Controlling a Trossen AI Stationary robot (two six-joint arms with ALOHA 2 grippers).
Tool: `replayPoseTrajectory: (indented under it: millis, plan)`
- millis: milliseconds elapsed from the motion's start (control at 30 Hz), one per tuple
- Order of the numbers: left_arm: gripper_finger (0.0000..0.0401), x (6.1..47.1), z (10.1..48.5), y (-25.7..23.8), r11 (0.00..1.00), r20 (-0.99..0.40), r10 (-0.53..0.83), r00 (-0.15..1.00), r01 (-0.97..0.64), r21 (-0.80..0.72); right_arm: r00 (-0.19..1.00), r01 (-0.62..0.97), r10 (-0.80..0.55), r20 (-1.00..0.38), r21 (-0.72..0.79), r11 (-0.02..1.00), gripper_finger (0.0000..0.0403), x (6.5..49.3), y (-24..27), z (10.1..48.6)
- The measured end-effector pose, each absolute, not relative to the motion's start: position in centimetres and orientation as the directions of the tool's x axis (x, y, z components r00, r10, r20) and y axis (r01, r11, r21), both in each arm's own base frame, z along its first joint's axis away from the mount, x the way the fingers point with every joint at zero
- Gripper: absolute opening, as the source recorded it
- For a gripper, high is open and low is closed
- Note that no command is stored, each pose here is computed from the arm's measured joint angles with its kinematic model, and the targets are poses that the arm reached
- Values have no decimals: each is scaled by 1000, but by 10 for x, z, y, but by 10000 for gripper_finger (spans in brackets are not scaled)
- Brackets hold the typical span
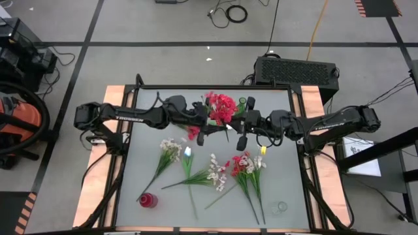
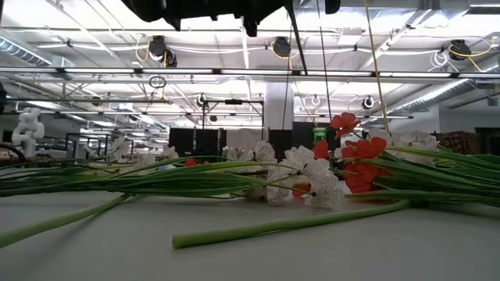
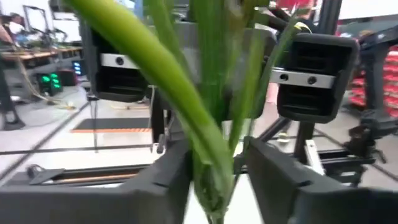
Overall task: Sort flowers into vase by color
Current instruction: Put the right red flowers into the green vase
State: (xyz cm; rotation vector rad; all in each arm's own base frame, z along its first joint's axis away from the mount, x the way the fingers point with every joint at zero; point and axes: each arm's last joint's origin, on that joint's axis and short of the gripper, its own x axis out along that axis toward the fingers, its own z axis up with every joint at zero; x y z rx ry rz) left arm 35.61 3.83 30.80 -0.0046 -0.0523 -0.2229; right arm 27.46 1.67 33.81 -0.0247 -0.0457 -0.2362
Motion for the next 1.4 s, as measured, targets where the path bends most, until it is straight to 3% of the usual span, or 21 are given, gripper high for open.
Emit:
replayPoseTrajectory:
  millis: [200, 467, 600, 733, 967, 1133, 1400]
  plan:
    - [19, 353, 309, 55, 975, 57, -221, 974, 223, -23, 963, 264, -266, 46, 46, 963, 19, 272, 15, 340]
    - [21, 345, 321, 81, 977, 173, -214, 961, 214, 20, 902, 430, -426, -67, 89, 898, 143, 236, 7, 347]
    - [20, 339, 332, 96, 985, 276, -170, 946, 155, 75, 887, 457, -442, -137, 113, 882, 202, 219, 5, 347]
    - [19, 343, 337, 112, 991, 349, -102, 932, 64, 121, 863, 473, -436, -255, 106, 874, 236, 211, 7, 336]
    - [18, 383, 326, 151, 993, 342, -44, 939, 4, 117, 776, 535, -461, -430, 62, 843, 240, 205, 13, 314]
    - [18, 400, 296, 184, 999, 273, -4, 962, -11, 50, 741, 539, -436, -510, 65, 840, 226, 197, 21, 306]
    - [18, 407, 259, 206, 999, 240, 49, 969, -53, 9, 763, 525, -424, -488, 83, 847, 202, 174, 33, 313]
